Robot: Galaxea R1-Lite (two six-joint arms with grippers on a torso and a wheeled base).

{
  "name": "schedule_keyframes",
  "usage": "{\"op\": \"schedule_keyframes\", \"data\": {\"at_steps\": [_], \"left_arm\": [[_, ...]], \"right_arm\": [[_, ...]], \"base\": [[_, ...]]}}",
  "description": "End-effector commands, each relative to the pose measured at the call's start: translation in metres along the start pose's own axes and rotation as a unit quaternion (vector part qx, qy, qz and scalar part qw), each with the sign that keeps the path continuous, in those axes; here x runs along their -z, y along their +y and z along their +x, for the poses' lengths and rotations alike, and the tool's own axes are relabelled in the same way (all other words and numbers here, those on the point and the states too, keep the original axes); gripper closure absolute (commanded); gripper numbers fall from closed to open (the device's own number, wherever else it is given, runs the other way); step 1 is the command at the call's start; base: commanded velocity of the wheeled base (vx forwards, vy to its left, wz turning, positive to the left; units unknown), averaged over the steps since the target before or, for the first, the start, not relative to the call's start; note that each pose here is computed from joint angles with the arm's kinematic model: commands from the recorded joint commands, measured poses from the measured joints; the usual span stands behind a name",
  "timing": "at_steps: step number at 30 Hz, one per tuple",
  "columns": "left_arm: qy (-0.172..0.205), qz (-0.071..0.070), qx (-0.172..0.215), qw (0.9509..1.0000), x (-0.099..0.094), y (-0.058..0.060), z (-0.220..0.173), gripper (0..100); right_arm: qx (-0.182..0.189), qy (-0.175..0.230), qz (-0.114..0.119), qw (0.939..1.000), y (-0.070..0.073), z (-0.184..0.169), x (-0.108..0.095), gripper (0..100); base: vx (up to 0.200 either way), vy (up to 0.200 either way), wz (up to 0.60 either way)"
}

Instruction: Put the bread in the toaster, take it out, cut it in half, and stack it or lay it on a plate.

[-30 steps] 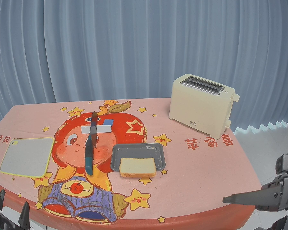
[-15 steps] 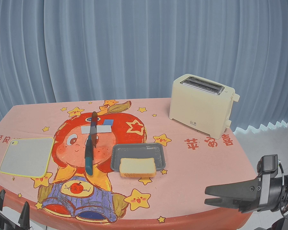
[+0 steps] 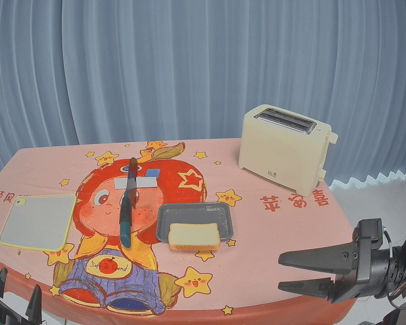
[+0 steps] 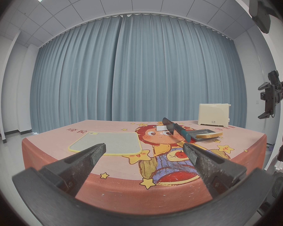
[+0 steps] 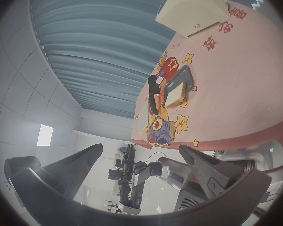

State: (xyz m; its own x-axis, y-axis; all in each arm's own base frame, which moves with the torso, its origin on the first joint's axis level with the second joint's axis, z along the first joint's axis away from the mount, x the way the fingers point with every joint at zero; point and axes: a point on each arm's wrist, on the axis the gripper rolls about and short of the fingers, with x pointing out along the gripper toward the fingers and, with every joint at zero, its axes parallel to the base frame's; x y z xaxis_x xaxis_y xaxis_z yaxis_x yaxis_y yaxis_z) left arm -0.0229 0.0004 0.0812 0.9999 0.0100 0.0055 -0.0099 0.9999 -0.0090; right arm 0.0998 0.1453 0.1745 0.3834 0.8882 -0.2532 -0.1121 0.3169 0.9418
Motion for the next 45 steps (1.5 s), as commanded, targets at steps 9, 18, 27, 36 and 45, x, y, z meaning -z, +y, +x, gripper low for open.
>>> {"op": "schedule_keyframes", "data": {"at_steps": [9, 18, 27, 36, 45], "left_arm": [[0.009, 0.000, 0.000, 1.0000, 0.005, 0.000, 0.001, 0], [0.009, 0.000, 0.000, 1.0000, 0.005, 0.000, 0.001, 0], [0.009, 0.000, 0.000, 1.0000, 0.005, 0.000, 0.001, 0], [0.009, 0.000, 0.000, 1.0000, 0.005, 0.000, 0.001, 0], [0.009, 0.000, 0.000, 1.0000, 0.005, 0.000, 0.001, 0]], "right_arm": [[-0.030, 0.015, 0.052, 0.9981, 0.002, 0.009, -0.003, 0], [-0.007, 0.017, 0.060, 0.9981, -0.006, 0.026, -0.006, 0], [-0.013, 0.001, 0.062, 0.9980, -0.014, 0.045, -0.014, 0], [-0.017, -0.025, 0.083, 0.9961, -0.018, 0.053, -0.028, 0], [-0.003, -0.028, 0.090, 0.9956, -0.031, 0.066, -0.031, 0]], "base": [[0.000, 0.000, 0.00], [0.000, 0.000, 0.00], [0.000, 0.000, 0.00], [0.000, 0.000, 0.00], [0.000, 0.000, 0.00]]}}
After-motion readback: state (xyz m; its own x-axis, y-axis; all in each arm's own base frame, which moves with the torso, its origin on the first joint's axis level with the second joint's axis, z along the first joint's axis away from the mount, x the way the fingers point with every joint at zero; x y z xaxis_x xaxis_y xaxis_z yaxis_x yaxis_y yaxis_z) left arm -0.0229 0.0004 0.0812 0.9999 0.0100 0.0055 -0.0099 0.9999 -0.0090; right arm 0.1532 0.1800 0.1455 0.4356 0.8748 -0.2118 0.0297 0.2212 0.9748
